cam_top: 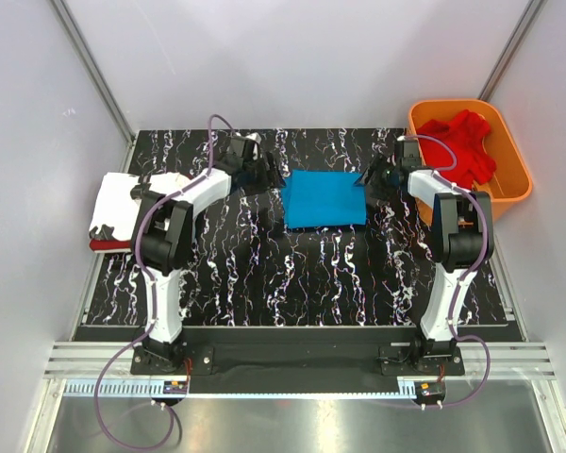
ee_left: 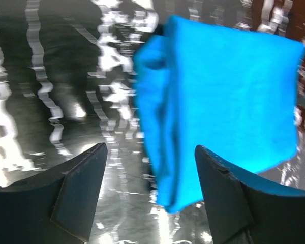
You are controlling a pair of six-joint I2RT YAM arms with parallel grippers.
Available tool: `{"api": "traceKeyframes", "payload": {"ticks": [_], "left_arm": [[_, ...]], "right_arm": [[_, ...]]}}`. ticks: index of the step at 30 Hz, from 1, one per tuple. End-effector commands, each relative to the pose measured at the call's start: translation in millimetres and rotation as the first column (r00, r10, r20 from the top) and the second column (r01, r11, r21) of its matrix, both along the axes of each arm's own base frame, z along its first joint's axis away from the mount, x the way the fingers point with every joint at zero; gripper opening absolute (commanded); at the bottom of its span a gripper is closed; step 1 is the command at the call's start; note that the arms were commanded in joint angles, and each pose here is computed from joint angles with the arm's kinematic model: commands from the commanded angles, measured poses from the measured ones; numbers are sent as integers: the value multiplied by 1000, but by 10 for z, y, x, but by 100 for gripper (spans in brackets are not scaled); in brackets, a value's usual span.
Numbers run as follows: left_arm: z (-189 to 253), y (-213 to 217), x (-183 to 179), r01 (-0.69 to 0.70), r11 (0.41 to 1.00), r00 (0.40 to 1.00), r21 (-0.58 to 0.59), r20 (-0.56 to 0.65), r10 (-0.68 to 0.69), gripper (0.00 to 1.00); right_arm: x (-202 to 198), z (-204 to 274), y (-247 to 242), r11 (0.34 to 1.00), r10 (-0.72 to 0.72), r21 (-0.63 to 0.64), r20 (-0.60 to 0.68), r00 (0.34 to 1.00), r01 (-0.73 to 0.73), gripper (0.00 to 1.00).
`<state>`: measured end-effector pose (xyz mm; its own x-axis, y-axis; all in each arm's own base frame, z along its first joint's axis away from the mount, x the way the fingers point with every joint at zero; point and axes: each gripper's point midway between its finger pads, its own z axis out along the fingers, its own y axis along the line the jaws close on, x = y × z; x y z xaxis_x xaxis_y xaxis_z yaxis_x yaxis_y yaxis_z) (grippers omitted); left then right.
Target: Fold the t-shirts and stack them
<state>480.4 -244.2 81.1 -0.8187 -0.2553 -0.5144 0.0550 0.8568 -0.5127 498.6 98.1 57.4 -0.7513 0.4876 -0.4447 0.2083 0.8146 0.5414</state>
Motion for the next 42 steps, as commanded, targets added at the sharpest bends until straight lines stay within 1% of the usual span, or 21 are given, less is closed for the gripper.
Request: {"api": "traceKeyframes", "payload": {"ticks": [1, 3, 12, 16, 19, 20, 21, 24, 26, 27, 29, 30, 31, 33, 34, 35, 36, 37, 38, 40, 42], "left_arm": [[318, -222, 12, 41, 995, 997, -90, 62, -35, 73], [217, -260, -62, 42, 994, 999, -97, 25, -39, 68], [-82, -331, -328, 31, 997, 999, -69, -39, -34, 65], [-139, -437, -382, 59, 995, 997, -78, -42, -62, 59], [-163, -510, -404, 78, 994, 995, -78, -51, -82, 51], [-168, -531, -421, 85, 993, 995, -81, -54, -89, 46], [-193, -533, -442, 86, 993, 994, -76, -58, -91, 33], [-223, -436, -546, 69, 996, 995, -51, -64, -72, 14], [-115, -377, -610, 64, 997, 997, -48, -36, -65, 12], [-232, -312, -732, 58, 998, 996, -39, -59, -61, 9], [-157, -259, -849, 57, 997, 997, -46, -43, -59, 7], [-132, -251, -895, 57, 997, 998, -55, -29, -58, 6], [-274, -178, -1060, 56, 998, 996, -39, -60, -59, 6], [-180, -137, -1153, 51, 998, 998, -45, -29, -52, 6], [-321, -58, -1315, 46, 999, 997, -28, -62, -48, 7], [-296, -49, -1357, 48, 998, 998, -31, -47, -49, 9], [-235, -17, -1414, 45, 998, 998, -37, -36, -47, 13], [-287, 40, -1506, 43, 999, 998, -27, -47, -44, 34], [-281, 95, -1531, 29, 1000, 999, -12, -42, -30, 43], [-122, 139, -1544, 20, 1000, 1000, -15, 1, -20, 59], [-4, 177, -1506, 15, 1000, 1000, 10, 25, -15, 63]], "right_arm": [[-73, 61, 84, 999, 50, 16, 1, 999, -50, 69], [-156, -22, 118, 997, 61, 42, -36, 997, -60, 68], [-621, -233, 232, 993, 109, 67, -132, 985, -101, 52], [-685, -272, 283, 991, 126, 63, -142, 982, -118, 46], [-734, -317, 313, 990, 137, 62, -160, 978, -129, 38], [-750, -322, 325, 989, 140, 62, -163, 977, -132, 36], [-764, -304, 334, 989, 143, 60, -161, 976, -135, 32], [-861, -292, 322, 989, 142, 51, -174, 974, -135, 31], [-994, -307, 307, 990, 142, 52, -192, 971, -134, 27], [-1026, -211, 307, 989, 143, 50, -169, 975, -136, 27], [-1207, -254, 291, 990, 139, 47, -189, 972, -133, 27], [-1250, -156, 288, 990, 141, 47, -166, 976, -135, 27], [-1385, -210, 278, 990, 143, 47, -186, 972, -136, 27], [-1563, -162, 277, 989, 147, 52, -184, 972, -139, 28], [-1631, -148, 288, 988, 151, 54, -185, 971, -143, 29], [-1668, -55, 277, 989, 148, 45, -157, 977, -142, 39], [-1772, -97, 256, 990, 141, 39, -173, 975, -136, 46], [-1789, -64, 236, 991, 135, 29, -160, 978, -132, 51], [-1774, 10, 196, 993, 121, 6, -132, 984, -121, 54], [-1722, 82, 173, 993, 114, -12, -106, 988, -116, 56], [-1596, 161, 130, 994, 99, -44, -89, 991, -103, 57]]}}
